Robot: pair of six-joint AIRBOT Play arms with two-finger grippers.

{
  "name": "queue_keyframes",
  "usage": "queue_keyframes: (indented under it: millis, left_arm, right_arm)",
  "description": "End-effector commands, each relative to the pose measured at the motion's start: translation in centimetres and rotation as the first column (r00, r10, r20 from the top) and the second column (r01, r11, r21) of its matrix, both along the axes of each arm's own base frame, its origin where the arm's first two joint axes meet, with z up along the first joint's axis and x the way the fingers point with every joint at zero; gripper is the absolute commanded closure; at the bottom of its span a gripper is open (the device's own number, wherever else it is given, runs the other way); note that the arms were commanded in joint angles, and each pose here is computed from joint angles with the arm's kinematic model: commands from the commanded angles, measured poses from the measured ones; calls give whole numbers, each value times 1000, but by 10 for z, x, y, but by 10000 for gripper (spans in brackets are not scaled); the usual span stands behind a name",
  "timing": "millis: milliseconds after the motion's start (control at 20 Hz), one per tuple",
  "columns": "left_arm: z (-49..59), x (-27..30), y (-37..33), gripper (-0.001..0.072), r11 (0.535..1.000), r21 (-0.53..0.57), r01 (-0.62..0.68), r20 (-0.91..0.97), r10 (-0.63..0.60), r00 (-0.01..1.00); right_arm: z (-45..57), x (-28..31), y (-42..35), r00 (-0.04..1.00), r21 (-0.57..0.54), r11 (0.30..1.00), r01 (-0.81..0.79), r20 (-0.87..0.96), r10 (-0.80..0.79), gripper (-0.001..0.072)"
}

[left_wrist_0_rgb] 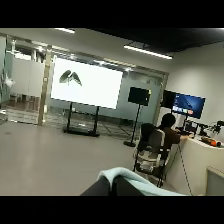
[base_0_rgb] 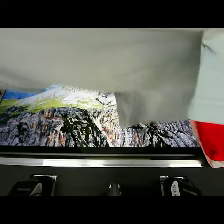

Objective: Fold the shirts.

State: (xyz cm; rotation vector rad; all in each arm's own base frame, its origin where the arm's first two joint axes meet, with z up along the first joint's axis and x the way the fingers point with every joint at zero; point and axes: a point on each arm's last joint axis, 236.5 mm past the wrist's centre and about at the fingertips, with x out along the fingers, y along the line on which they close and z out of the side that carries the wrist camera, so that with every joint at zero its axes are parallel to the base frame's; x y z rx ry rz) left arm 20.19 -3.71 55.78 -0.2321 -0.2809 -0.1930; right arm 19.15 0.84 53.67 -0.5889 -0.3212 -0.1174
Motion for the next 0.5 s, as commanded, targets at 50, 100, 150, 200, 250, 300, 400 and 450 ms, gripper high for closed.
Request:
queue_keyframes:
  millis: [50,100,150,200,250,300,400,450]
  left_arm:
    - [-16,7,2,686,999,44,-18,-77,22,997]
    - [-30,17,3,686,998,59,-22,-137,30,990]
    - [-50,29,7,686,996,82,-35,-217,52,975]
    - [-72,45,12,686,993,107,-48,-307,79,949]
    - [-96,61,18,685,990,132,-58,-395,106,913]
    - [-125,82,20,684,988,148,-48,-493,115,862]
    - [-181,121,19,683,983,182,2,-645,118,755]
    - [-218,145,20,683,983,184,24,-719,118,685]
  right_arm:
    - [-5,-4,0,1000,41,999,-5,-24,6,698]
    - [-13,4,-1,998,54,998,-11,-61,14,699]
    - [-27,16,-2,992,77,997,-20,-124,29,699]
    - [-47,32,-4,976,115,993,-31,-210,55,698]
    - [-69,48,-6,951,166,985,-37,-298,86,698]
    - [-94,65,-9,914,210,977,-35,-390,116,698]
    - [-159,99,-15,775,274,962,-13,-604,183,698]
    - [-197,113,-18,672,297,955,4,-708,218,699]
